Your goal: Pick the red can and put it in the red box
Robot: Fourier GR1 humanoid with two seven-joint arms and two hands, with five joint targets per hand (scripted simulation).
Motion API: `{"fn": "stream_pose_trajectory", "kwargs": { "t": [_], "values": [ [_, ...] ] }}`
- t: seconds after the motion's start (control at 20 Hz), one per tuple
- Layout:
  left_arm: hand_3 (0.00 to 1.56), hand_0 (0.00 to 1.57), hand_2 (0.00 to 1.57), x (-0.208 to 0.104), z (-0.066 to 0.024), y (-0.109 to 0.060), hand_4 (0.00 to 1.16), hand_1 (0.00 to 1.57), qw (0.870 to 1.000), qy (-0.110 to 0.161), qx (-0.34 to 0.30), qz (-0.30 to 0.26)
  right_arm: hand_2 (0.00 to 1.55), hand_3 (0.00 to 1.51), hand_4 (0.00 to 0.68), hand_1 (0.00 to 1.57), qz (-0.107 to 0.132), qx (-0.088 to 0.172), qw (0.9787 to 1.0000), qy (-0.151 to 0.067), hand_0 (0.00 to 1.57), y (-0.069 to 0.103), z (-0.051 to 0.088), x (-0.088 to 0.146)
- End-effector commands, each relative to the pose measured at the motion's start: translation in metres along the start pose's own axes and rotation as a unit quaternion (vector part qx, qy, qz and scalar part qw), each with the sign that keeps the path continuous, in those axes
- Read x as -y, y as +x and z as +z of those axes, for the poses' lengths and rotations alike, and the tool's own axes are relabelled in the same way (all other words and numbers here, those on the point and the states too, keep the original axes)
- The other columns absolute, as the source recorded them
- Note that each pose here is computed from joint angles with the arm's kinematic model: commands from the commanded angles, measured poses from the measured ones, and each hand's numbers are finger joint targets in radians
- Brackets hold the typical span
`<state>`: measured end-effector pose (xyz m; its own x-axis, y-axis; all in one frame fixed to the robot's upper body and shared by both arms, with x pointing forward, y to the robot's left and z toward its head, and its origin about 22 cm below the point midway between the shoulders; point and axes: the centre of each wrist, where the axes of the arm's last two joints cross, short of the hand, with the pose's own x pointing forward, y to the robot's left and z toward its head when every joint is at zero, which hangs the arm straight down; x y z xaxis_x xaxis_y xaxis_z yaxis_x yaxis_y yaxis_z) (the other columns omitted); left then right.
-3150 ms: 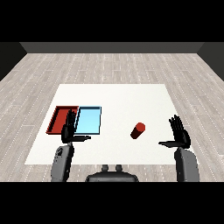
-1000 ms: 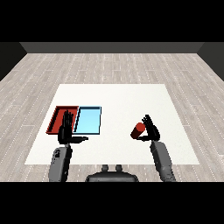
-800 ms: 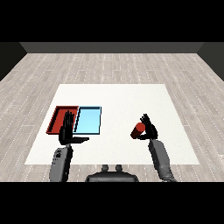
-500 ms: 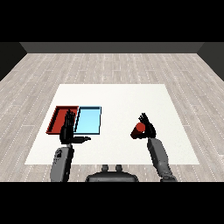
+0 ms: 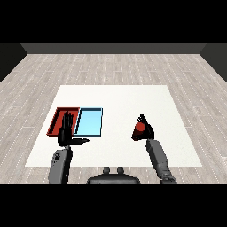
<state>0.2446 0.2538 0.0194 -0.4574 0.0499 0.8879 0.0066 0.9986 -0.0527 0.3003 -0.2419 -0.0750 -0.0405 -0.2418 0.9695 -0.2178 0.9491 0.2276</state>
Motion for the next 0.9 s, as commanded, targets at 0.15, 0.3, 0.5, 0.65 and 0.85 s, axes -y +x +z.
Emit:
{"fn": "stream_pose_trajectory", "kwargs": {
  "t": [0.15,0.3,0.5,0.65,0.85],
  "values": [
    [0.00,0.00,0.00,0.013,0.0002,-0.009,0.00,0.00,1.000,-0.003,0.004,0.001,0.00,0.00,0.000,0.00,0.017,-0.011,0.9998,-0.007,0.00,-0.009,-0.015,-0.012],
    [0.00,0.00,0.00,0.028,-0.0005,-0.017,0.00,0.00,1.000,0.000,-0.002,0.000,0.00,0.00,0.000,0.00,0.033,-0.020,0.9988,-0.030,0.00,-0.023,-0.003,-0.010],
    [0.00,0.00,0.00,0.013,-0.0034,0.008,0.00,0.00,1.000,-0.001,0.001,-0.001,1.47,1.44,0.566,1.48,0.079,-0.034,0.9929,-0.082,1.48,-0.020,-0.001,-0.013],
    [0.00,0.00,0.00,-0.003,-0.0041,-0.005,0.00,0.00,1.000,-0.002,-0.002,0.001,1.46,1.42,0.612,1.45,0.091,-0.032,0.9912,-0.090,1.45,-0.011,-0.023,-0.017],
    [0.00,0.00,0.00,0.019,-0.0015,-0.005,0.00,0.00,1.000,-0.009,-0.003,-0.003,1.45,1.40,0.589,1.47,0.102,-0.023,0.9914,-0.079,1.47,-0.023,-0.018,-0.013]
  ]
}}
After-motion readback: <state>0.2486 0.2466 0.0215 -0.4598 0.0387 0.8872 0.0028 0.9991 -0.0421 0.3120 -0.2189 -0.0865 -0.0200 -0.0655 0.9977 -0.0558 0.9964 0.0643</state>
